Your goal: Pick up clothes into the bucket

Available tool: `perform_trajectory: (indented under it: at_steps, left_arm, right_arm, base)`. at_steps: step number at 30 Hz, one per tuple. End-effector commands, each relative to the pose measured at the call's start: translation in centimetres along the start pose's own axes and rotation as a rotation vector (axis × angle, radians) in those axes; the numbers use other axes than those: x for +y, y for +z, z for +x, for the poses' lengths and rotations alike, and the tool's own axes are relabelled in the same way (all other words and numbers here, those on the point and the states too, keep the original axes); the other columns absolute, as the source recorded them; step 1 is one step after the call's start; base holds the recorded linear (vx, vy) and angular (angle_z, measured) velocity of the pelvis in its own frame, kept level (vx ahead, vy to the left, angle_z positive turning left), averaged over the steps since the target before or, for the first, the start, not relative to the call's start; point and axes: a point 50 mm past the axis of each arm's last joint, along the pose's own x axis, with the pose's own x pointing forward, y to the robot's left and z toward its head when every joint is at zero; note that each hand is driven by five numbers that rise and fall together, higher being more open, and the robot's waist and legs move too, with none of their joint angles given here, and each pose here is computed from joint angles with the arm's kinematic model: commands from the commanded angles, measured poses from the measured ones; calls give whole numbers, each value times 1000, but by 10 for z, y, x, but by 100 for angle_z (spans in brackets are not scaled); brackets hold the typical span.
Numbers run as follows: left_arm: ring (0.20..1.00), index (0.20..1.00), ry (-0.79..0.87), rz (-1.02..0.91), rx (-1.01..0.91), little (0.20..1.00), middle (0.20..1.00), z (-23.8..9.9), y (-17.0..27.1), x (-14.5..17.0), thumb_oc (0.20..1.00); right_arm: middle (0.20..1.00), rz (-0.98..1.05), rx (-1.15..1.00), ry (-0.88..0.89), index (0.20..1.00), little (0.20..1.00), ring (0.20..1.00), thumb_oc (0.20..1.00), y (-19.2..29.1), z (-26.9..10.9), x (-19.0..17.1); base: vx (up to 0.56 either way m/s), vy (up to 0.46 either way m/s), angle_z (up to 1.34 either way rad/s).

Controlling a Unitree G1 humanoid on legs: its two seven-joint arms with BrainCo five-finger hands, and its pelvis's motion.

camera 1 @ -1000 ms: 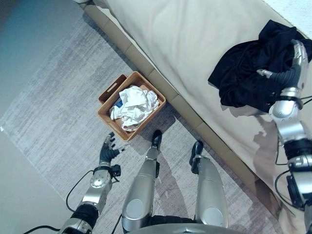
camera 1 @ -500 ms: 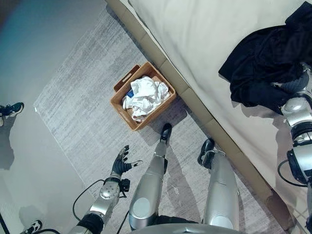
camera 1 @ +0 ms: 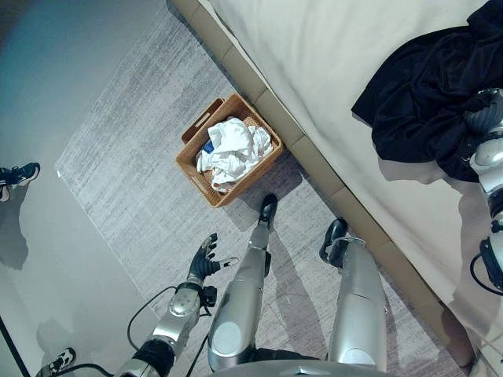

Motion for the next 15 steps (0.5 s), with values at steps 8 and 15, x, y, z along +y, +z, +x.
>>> perform_trajectory:
  at_steps: [8,15]
  left_arm:
    - [1000,1000,132,68,-100,1000,1000,8,23,41,1000]
    - [1000,1000,123,116,-228,1000,1000,6,52,57,1000]
  right_arm:
    - [200,195,-357,-97,200,200,200,200,76,-7,-18]
    - [200,279,-443,-169,200,200,200,200,82,-17,-32]
  base:
    - [-7,128,-22]
    - [105,92,-33]
